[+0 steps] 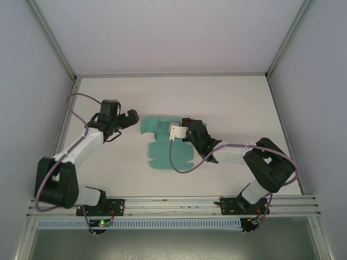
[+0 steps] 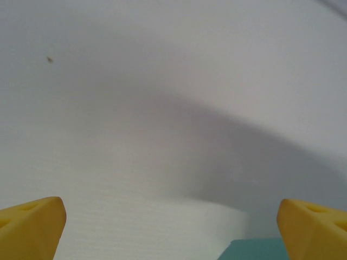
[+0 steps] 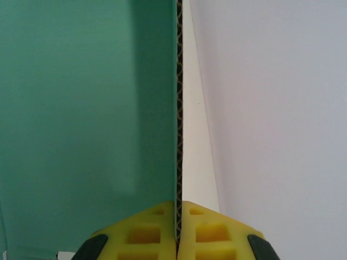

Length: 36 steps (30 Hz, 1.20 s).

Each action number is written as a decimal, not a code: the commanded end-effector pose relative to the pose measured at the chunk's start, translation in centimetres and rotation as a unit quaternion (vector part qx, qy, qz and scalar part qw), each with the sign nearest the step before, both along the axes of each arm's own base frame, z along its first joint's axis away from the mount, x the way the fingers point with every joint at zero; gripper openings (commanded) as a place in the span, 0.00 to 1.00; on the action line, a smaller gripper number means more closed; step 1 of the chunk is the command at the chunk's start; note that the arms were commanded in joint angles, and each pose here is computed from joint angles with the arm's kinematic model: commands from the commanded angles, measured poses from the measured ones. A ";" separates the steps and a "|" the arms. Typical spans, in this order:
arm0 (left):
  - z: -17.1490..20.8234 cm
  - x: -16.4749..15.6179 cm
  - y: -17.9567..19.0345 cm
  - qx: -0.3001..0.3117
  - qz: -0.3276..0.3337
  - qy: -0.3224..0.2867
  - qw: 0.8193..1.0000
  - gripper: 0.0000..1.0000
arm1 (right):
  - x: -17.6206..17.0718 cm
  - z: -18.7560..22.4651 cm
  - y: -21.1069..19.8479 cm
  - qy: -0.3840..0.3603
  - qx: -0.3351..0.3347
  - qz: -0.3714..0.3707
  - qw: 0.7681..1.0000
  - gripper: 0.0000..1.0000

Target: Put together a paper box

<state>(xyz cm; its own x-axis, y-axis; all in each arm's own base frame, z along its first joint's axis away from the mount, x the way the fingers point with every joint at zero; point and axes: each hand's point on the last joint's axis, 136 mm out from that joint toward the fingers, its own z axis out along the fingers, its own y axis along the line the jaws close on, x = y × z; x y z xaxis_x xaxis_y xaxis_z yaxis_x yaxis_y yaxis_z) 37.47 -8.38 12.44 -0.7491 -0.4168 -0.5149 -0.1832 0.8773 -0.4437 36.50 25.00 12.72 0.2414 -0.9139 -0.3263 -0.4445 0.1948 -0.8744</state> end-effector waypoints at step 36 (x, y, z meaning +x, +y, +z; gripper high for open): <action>-0.9 -2.3 -13.7 -0.008 -0.341 -0.199 0.919 0.62 | -0.5 0.4 0.7 0.007 -0.037 -0.012 0.999 0.00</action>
<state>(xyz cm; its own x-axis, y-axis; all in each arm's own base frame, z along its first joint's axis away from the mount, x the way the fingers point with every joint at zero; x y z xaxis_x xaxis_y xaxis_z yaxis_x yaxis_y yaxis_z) 33.43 -21.64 10.71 -0.6753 0.0399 -0.7365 0.5464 0.6978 -0.4632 36.00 25.11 12.31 0.2132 -0.9391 -0.2694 -0.4668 0.1443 -0.8725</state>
